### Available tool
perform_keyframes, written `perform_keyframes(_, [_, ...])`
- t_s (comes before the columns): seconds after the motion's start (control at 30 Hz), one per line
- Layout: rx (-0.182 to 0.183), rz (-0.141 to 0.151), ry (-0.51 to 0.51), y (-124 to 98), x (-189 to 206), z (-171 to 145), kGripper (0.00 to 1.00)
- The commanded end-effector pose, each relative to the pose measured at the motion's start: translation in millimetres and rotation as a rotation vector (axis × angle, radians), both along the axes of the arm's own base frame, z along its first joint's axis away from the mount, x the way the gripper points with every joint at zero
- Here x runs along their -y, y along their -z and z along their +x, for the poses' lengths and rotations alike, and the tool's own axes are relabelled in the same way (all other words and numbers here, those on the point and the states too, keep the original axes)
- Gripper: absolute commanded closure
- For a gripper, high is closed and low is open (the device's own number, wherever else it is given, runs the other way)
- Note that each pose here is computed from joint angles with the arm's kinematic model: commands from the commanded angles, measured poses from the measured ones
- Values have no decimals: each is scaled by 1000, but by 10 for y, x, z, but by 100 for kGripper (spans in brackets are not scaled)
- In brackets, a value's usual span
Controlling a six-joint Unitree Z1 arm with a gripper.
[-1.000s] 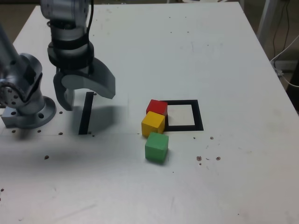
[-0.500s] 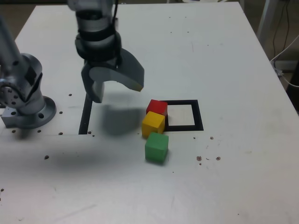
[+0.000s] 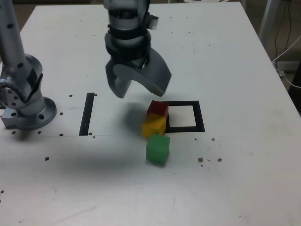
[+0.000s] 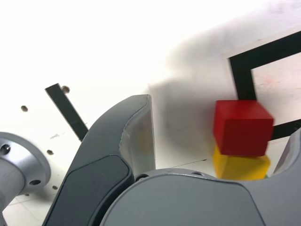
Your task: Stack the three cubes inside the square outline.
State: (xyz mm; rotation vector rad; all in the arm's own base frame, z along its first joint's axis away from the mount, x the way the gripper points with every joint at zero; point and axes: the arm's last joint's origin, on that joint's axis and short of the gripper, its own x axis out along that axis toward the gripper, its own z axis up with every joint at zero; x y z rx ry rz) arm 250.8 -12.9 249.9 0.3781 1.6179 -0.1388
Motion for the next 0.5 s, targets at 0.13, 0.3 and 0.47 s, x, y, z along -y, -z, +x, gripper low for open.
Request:
perform_keyframes(0.13, [-7,18,21,36,47,150,3])
perform_keyframes(0.3, [-35,17,26,131,76,285,5])
perform_keyframes(0.47, [-66,7,27,247,102,429,8])
